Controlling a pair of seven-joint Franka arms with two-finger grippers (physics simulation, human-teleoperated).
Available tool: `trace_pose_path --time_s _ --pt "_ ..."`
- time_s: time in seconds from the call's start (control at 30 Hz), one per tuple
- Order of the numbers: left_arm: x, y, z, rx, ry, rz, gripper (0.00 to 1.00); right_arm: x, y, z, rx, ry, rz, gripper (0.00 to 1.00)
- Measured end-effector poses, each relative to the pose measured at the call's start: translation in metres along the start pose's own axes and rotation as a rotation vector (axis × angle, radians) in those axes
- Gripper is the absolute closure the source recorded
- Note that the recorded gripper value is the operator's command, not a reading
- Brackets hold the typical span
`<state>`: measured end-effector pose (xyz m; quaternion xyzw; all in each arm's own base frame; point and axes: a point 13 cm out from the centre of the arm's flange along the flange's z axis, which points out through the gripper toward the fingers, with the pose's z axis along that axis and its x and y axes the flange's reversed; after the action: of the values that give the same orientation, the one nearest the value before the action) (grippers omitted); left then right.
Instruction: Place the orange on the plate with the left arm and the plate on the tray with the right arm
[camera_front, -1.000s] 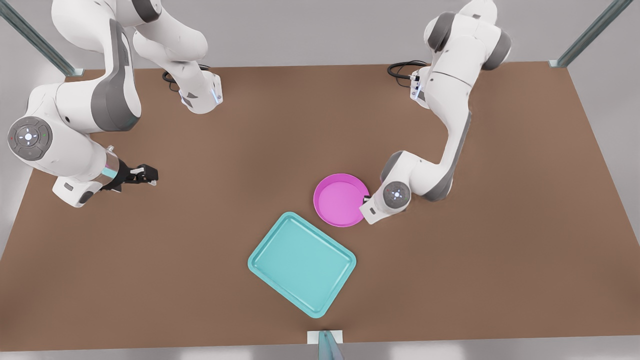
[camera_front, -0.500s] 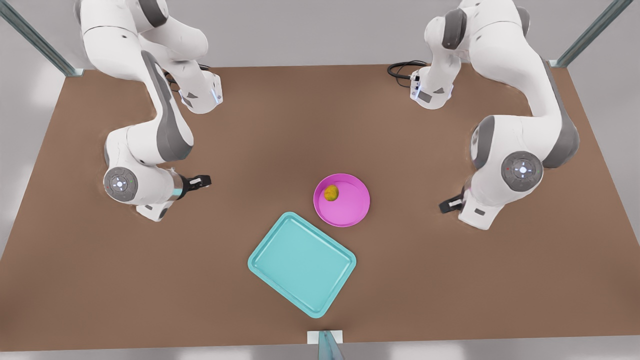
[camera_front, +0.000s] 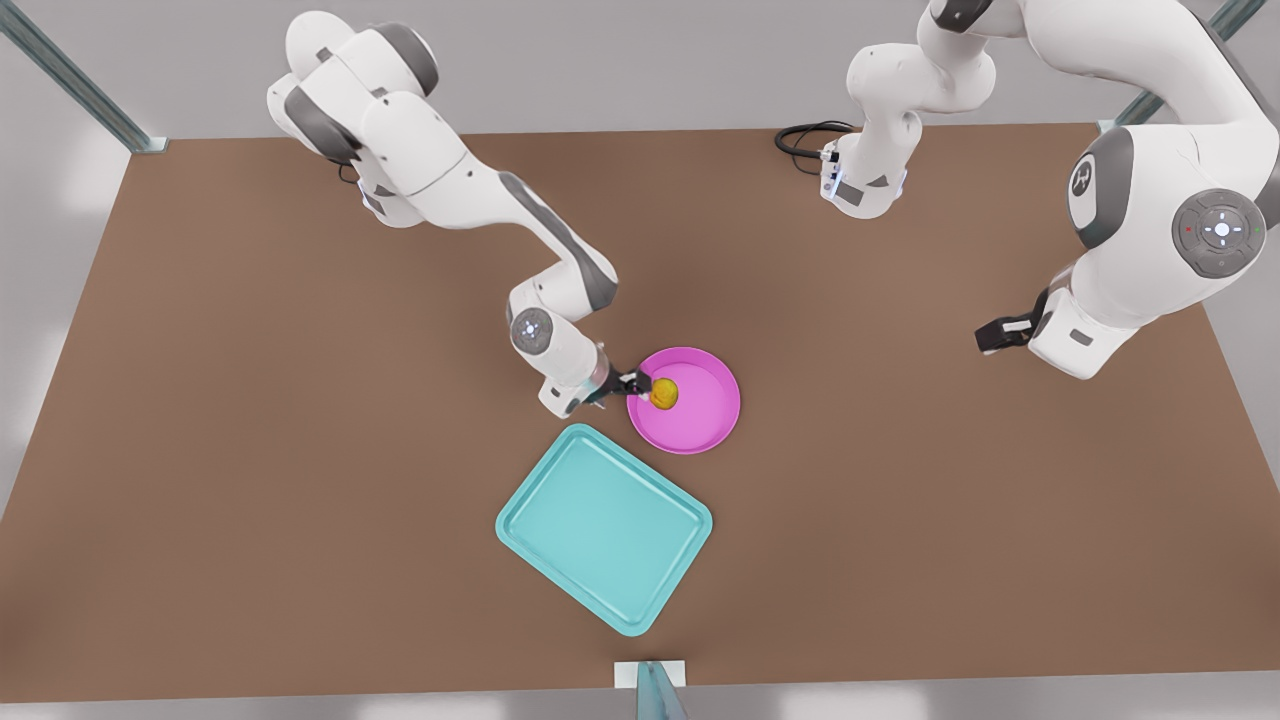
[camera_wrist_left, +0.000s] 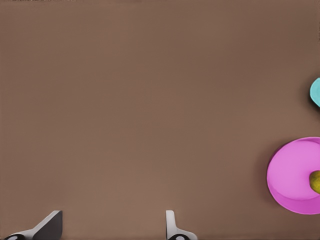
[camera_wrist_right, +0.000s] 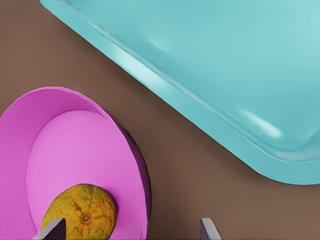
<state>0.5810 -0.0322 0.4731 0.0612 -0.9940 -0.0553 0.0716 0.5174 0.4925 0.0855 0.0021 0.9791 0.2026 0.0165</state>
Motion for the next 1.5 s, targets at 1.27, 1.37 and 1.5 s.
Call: trace_pose_path --time_s 1.27,1.37,1.5 --pt "0.01 -0.006 -0.001 0.014 0.025 0.16 0.0 -0.002 -0.006 0.038 -0.019 -0.069 0.148 0.68" --pt "0.01 -0.006 -0.002 0.014 0.025 0.162 0.0 -0.004 -0.006 0.038 -0.02 -0.069 0.148 0.79" --pt "0.01 -0.006 -0.001 0.014 0.025 0.164 0.0 -0.008 -0.002 0.032 -0.025 -0.068 0.147 0.79"
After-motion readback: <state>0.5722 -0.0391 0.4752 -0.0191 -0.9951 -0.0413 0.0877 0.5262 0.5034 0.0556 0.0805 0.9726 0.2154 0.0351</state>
